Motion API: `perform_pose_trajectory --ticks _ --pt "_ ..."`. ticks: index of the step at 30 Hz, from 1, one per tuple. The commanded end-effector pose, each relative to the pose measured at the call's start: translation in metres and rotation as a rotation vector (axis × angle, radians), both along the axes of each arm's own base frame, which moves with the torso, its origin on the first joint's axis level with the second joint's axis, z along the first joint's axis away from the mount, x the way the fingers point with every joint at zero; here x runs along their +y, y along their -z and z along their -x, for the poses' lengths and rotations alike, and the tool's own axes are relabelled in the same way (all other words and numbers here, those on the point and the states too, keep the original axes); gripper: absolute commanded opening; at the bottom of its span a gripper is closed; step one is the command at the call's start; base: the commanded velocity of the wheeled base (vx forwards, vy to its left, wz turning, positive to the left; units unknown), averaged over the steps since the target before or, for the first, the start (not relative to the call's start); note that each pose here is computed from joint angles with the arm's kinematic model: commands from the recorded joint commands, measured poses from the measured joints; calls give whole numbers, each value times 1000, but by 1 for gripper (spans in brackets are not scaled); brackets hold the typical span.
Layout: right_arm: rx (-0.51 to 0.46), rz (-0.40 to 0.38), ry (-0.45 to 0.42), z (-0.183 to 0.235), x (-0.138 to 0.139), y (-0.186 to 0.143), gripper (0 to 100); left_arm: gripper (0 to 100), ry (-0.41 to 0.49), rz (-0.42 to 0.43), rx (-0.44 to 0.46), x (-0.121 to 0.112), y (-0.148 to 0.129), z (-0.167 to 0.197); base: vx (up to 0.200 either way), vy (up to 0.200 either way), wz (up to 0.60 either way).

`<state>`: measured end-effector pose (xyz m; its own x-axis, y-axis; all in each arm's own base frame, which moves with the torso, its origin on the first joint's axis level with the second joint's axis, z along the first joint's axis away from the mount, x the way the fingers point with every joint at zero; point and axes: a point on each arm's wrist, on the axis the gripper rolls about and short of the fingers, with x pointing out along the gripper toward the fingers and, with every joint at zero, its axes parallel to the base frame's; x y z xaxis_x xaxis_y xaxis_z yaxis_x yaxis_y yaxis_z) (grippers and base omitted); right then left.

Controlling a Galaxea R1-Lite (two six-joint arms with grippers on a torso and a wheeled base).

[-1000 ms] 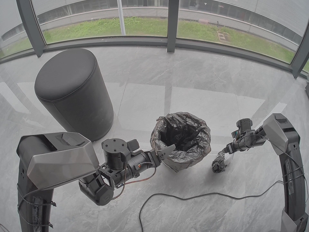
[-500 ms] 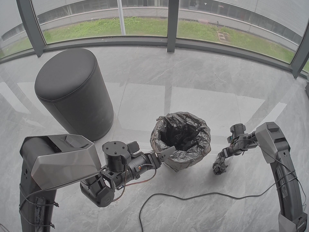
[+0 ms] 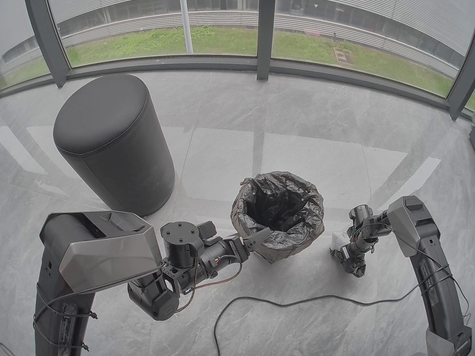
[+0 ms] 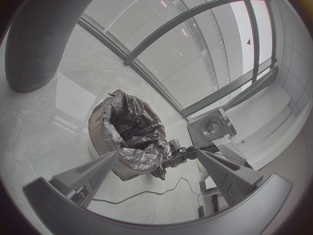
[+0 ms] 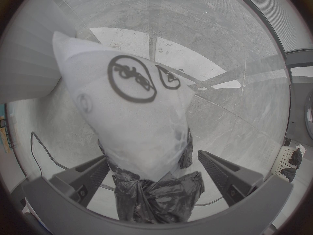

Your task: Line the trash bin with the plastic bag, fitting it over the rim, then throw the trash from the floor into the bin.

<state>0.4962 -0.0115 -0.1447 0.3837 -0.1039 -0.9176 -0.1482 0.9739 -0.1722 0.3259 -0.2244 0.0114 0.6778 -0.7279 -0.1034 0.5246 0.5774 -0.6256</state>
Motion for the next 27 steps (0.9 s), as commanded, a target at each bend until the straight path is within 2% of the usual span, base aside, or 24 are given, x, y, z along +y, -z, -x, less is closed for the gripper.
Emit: perform_pose_trajectory --ticks 1,3,7,8,11,12,13,14,15,16,17,18,20,22,23,25,27 --pt "5 -7 -5 1 0 5 0 100 1 -1 3 -1 4 -1 0 0 0" --pt "2 -9 -6 1 0 5 0 100 1 1 0 -1 4 -1 0 0 0" --pt "-264 -45 -50 -24 4 -18 0 100 -1 61 -74 -4 -16 -6 0 0 0" --pt "-316 -48 -62 -29 5 -29 0 100 -3 72 -90 -4 -23 -7 0 0 0" --pt "-462 -55 -115 -41 4 -90 0 100 -8 109 -142 -2 -45 -9 0 0 0" --pt "-481 -57 -121 -42 3 -98 0 100 -8 114 -147 -2 -47 -9 0 0 0" --pt "-600 -57 -159 -46 -2 -143 0 100 -8 138 -174 -1 -62 -7 0 0 0" --pt "-600 -57 -159 -46 -2 -143 0 100 -8 138 -174 -1 -62 -7 0 0 0" --pt "-757 -14 -191 -46 -18 -201 0 100 -9 164 -203 2 -79 -4 0 0 0" --pt "-833 22 -210 -42 -28 -232 0 100 -13 177 -222 5 -88 -3 0 0 0" --pt "-872 40 -222 -39 -34 -250 0 100 -18 183 -234 7 -93 -3 0 0 0" --pt "-957 74 -259 -27 -42 -295 0 100 -28 197 -261 13 -105 -2 0 0 0" --pt "-1085 89 -320 -3 -40 -362 0 100 -43 213 -298 21 -122 0 0 0 0" --pt "-1194 82 -377 29 -30 -424 0 100 -61 227 -328 32 -137 4 0 0 0" --pt "-1221 70 -409 41 -22 -442 0 100 -68 230 -337 36 -141 6 0 0 0" --pt "-1260 3 -521 63 11 -470 0 100 -80 231 -346 43 -147 10 0 0 0" --pt "-1245 -84 -610 75 44 -473 0 100 -85 229 -344 47 -149 13 0 0 0"
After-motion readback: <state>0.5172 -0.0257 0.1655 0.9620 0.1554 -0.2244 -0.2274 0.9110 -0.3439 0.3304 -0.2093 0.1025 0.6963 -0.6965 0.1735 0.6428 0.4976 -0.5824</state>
